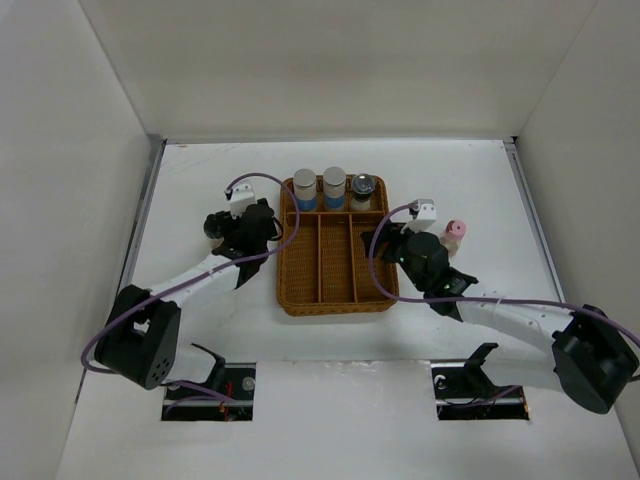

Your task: Organize the condiment bottles

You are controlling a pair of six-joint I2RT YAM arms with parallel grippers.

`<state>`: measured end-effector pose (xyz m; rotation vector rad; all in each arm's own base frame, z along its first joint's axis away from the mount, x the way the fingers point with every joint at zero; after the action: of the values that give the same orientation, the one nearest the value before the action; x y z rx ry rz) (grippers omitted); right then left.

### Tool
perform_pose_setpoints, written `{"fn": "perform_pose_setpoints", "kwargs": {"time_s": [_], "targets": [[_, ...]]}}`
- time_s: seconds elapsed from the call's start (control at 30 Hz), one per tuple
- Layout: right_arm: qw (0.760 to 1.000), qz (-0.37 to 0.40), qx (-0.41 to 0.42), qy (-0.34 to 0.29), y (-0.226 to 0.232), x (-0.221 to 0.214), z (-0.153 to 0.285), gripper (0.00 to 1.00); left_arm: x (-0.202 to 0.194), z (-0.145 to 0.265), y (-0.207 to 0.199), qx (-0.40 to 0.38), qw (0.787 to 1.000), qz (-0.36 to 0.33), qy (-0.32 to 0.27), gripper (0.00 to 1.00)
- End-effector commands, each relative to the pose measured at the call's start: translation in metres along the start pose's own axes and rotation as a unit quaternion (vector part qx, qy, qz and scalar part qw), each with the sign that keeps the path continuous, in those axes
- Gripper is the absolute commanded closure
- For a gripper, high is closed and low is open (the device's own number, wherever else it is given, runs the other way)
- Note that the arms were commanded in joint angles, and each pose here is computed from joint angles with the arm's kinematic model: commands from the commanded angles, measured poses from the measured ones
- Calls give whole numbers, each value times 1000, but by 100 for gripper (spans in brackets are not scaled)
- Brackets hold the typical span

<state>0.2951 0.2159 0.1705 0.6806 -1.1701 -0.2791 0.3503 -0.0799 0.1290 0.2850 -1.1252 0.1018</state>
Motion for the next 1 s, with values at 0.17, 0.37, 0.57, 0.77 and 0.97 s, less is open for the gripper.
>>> {"fn": "perform_pose_setpoints", "kwargs": {"time_s": [0.17, 0.37, 0.57, 0.77, 0.97], "targets": [[999, -13, 42, -32, 24, 21, 5, 23, 22, -5, -4, -1, 999, 23, -24, 30], [998, -15, 45, -32, 25, 22, 8, 23, 24, -8, -5, -1, 999, 28, -26, 36], [998, -20, 46, -34, 24, 24, 11, 23, 19, -11, -7, 1, 1000, 25, -18, 44], [998, -25, 43, -38, 21, 27, 11, 23, 33, 1, -1, 3, 998, 41, -39, 62], [998, -29, 42, -33, 20, 23, 9, 23, 89, 41, 11, -19, 992, 76, -101, 63]]}}
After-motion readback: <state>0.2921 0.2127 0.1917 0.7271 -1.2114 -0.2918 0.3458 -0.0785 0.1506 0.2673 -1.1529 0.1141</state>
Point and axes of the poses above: each gripper's point midway between its finger pads, its own z axis back along the fingers, its own y axis along the line the jaws close on, x = y × z, the point moved 2 cm from there along z, back along the fingers, and after that the axes turned 15 degrees about -z, right-handed, at the moved point
